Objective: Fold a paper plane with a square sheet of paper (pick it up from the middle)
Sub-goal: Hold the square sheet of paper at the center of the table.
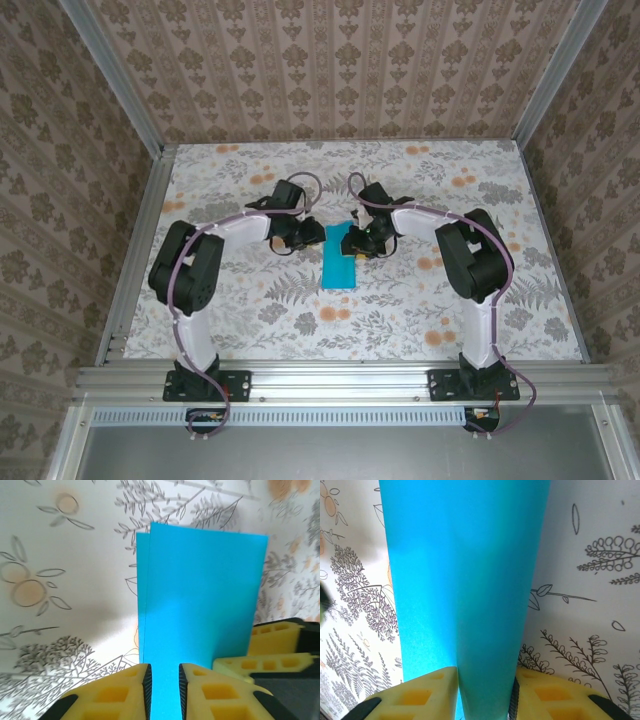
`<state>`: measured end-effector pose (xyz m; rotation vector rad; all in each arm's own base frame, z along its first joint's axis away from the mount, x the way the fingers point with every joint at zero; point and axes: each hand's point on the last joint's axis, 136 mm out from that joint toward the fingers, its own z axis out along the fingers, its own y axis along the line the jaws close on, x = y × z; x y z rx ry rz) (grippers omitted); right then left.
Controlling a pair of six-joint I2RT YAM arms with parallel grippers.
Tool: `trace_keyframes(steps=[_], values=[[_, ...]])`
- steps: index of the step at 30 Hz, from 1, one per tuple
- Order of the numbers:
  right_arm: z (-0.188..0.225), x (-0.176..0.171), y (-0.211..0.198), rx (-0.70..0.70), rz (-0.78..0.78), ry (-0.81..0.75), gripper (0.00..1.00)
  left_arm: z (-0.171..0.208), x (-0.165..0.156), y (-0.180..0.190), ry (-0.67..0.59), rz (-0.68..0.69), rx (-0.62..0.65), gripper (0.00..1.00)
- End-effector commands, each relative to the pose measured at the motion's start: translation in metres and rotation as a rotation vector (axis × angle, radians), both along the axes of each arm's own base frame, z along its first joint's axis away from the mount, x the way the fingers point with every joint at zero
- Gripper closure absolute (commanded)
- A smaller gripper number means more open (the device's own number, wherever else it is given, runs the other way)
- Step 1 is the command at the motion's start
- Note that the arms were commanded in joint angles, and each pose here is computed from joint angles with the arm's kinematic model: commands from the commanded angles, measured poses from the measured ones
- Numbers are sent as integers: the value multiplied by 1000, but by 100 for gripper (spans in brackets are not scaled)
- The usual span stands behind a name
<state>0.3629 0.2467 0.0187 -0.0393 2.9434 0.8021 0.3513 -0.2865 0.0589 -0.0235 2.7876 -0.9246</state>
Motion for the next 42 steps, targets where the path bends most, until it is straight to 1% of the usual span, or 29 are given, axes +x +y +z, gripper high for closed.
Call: trace_keyframes(steps=[1, 5, 8, 15, 20, 21, 27, 31, 35, 42], values=[[-11, -4, -6, 15, -23, 23, 67, 14, 5, 12, -40, 49, -2, 74], [-11, 0, -6, 54, -35, 22, 68, 12, 4, 22, -53, 66, 15, 73], [-13, -2, -5, 57, -27, 34, 68, 13, 3, 25, -63, 72, 18, 73], [-23, -9, -16, -24, 46, 41, 67, 18, 5, 39, -103, 102, 43, 73], [-25, -12, -17, -40, 128, 37, 67, 17, 6, 47, -101, 122, 37, 72], [-26, -16, -18, -48, 133, 57, 67, 17, 6, 47, -102, 120, 35, 72], [-27, -15, -22, -81, 133, 65, 66, 15, 5, 46, -94, 112, 30, 72], [-29, -16, -24, -102, 132, 70, 61, 14, 2, 43, -87, 99, 30, 72], [-33, -17, -25, -118, 126, 80, 62, 13, -1, 38, -89, 73, 53, 71], [-40, -17, -32, -167, 114, 96, 64, 9, -7, 17, -77, 23, 42, 71]])
